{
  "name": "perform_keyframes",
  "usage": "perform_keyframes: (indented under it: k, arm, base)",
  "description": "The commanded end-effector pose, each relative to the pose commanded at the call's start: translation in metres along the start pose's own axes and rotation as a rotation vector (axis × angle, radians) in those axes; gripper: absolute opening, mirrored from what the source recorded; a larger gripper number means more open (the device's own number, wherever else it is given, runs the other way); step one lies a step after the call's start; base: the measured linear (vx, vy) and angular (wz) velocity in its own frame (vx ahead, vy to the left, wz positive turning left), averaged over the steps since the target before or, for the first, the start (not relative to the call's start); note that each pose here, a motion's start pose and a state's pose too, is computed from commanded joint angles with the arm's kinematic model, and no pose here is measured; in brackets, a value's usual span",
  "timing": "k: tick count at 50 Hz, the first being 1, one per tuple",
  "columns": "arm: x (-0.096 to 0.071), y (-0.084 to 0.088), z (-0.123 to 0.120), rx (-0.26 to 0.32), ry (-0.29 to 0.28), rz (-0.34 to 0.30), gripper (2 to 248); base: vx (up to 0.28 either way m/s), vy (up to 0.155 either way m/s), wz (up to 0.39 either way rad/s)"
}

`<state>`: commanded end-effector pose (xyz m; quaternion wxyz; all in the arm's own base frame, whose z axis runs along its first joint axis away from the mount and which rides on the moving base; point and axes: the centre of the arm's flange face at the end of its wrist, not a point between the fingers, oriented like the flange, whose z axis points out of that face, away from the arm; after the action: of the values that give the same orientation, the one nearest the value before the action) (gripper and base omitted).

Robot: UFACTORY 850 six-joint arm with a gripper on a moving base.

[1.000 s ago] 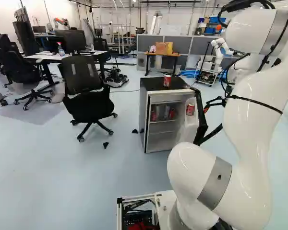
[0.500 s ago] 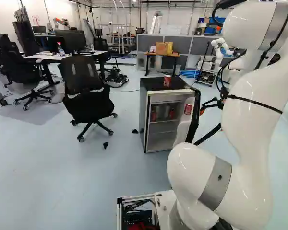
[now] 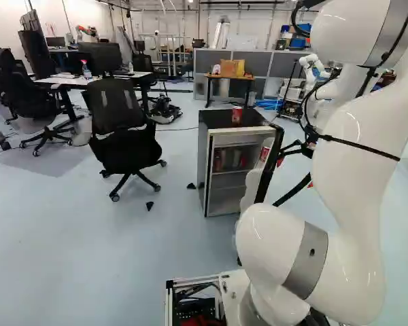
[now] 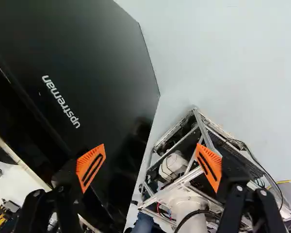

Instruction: Grab a drink from the fridge

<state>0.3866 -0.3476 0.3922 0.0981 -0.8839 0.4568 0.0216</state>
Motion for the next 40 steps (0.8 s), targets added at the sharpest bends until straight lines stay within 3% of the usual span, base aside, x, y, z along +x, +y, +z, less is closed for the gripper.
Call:
perform_keyframes:
  k: [40]
  arm:
    - [-0.038,-0.04,0.015,-0.05,0.075,-0.144,247]
  base:
    - [0.0,0.0,0.0]
